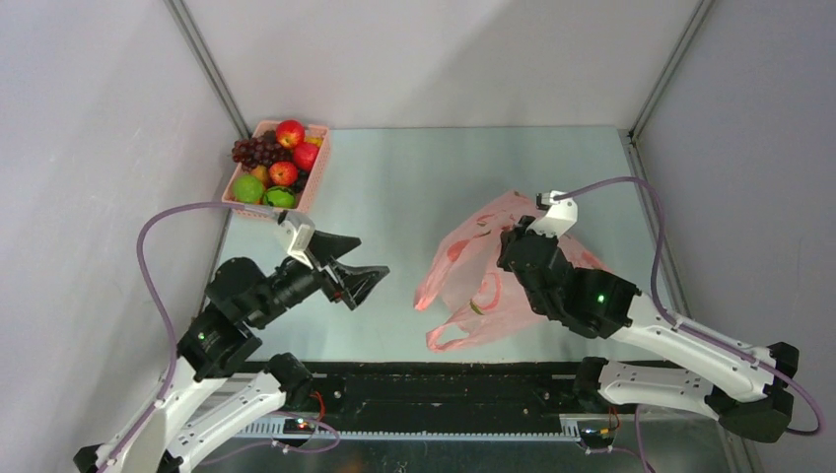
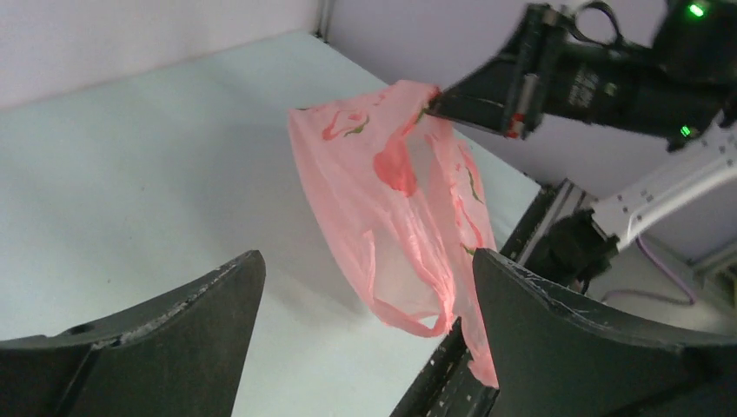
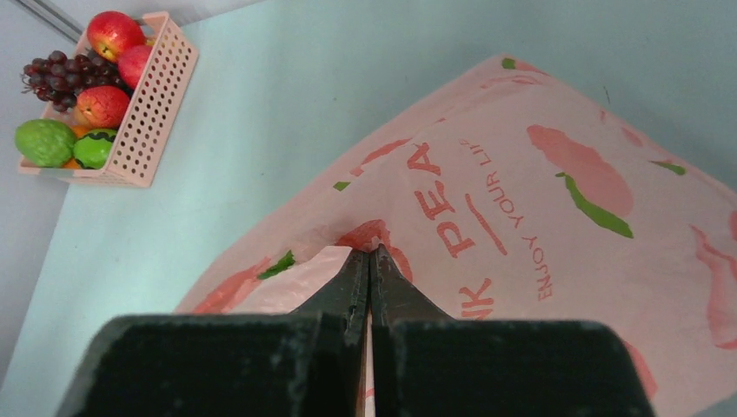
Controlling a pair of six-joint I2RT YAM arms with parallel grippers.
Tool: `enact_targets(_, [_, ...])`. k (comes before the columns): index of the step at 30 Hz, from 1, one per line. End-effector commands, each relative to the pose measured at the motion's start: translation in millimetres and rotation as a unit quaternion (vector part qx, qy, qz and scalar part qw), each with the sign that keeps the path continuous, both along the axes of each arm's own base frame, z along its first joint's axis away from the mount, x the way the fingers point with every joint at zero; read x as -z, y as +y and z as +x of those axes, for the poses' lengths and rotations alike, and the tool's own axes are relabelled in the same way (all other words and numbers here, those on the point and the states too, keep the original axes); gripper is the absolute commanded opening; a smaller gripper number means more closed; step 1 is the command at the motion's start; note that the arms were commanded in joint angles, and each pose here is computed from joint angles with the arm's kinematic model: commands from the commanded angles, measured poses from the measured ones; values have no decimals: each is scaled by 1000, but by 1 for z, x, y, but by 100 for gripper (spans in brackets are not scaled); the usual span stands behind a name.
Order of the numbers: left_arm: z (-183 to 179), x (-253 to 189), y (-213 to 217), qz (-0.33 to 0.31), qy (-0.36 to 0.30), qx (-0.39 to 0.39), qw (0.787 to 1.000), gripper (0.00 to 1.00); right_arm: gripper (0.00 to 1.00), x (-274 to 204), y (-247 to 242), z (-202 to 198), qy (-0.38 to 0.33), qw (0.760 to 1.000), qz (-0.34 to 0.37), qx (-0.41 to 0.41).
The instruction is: Place the fake fruits into the plastic bag and tie a complex knot
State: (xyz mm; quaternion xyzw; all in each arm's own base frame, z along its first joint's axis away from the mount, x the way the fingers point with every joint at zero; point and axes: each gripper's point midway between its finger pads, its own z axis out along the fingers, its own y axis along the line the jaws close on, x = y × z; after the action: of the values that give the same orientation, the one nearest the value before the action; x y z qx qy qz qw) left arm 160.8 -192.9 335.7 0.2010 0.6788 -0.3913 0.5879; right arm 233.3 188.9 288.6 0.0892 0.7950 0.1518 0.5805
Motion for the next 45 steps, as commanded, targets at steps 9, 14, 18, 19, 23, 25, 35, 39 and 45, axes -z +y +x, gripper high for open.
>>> enact_targets(9, [-22, 40, -40, 106, -7, 123, 987, 98, 0, -12, 2, 6, -1, 1000, 23, 8])
enact_targets(14, [3, 62, -47, 147, 24, 81, 985, 98, 0, -12, 6, 4, 3, 1000, 22, -3])
enact_targets(18, [31, 76, -33, 195, 31, 5, 980, 99, 0, -11, 11, 0, 8, 1000, 23, -19])
enact_targets(19, [35, 80, -31, 207, 34, -6, 978, 97, 0, -11, 12, -1, 10, 999, 21, -25])
enact_targets(23, [37, 83, -35, 224, 29, 6, 974, 67, 0, -9, 20, -9, 17, 997, 6, -68])
enact_targets(25, [33, 82, -41, 226, 26, 29, 973, 47, 0, -5, 25, -15, 24, 995, -9, -99])
enact_targets(35, [27, 48, -62, 185, -24, 78, 979, 0, 22, 30, 12, -33, 61, 992, -73, -86])
enact_targets(39, [27, 53, -65, 188, -19, 85, 978, 0, 51, 36, 19, -35, 52, 994, -82, -58])
enact_targets(45, [26, 60, -62, 184, -18, 79, 980, 0, 74, 56, 32, -36, 62, 994, -90, -29])
